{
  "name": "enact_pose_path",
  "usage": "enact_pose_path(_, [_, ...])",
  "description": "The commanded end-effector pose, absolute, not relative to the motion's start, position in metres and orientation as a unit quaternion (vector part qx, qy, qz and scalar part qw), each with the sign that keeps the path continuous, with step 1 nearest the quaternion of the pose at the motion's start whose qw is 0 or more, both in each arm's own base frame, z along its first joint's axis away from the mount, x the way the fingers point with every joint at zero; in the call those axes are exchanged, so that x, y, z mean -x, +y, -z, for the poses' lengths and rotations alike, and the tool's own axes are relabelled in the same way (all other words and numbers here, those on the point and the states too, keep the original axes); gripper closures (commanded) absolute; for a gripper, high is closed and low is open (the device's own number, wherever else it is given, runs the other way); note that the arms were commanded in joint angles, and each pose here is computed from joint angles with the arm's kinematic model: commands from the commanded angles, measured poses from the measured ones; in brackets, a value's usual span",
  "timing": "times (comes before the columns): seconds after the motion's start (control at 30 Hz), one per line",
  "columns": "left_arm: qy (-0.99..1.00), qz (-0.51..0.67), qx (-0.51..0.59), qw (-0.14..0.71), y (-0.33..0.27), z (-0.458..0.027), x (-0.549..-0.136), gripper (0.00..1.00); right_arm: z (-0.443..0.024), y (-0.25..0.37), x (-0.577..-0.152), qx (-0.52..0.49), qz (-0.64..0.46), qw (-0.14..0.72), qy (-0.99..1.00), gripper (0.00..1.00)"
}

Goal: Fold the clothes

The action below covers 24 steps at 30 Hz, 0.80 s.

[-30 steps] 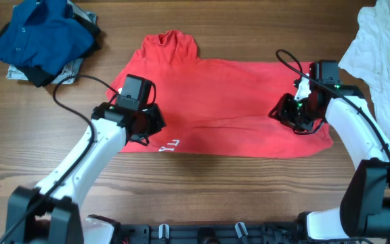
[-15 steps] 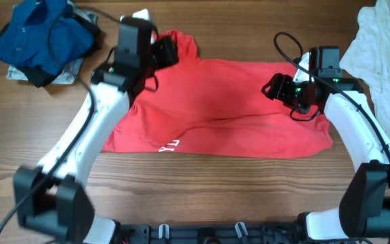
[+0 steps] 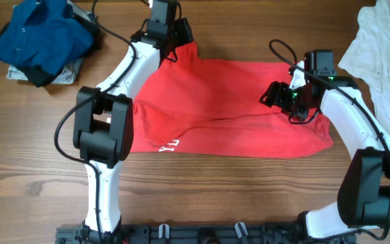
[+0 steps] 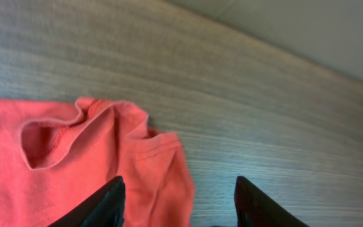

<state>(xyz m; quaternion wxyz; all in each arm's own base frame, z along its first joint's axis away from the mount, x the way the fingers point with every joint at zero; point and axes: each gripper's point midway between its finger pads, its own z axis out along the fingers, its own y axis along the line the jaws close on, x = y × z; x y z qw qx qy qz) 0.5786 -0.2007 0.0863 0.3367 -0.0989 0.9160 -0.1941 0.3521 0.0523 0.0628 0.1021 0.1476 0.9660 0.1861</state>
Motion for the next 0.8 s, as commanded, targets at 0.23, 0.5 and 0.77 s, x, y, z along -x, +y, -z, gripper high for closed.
enact_pose_path(0.23, [0.918,0.195,0.108,0.328,-0.208,-0.030,-0.591,0.46,-0.056,0.054,-0.344,-0.140,-0.182,0.083,0.970,0.21])
enact_pose_path(0.5, [0.913,0.201,0.114,0.336,-0.210,-0.025,-0.597,0.82,-0.056,0.054,-0.345,-0.141,-0.182,0.084,0.970,0.22])
enact_pose_path(0.77, [0.918,0.190,0.118,0.329,-0.205,-0.021,-0.594,0.96,-0.165,-0.038,-0.445,-0.211,-0.133,0.286,0.925,0.28])
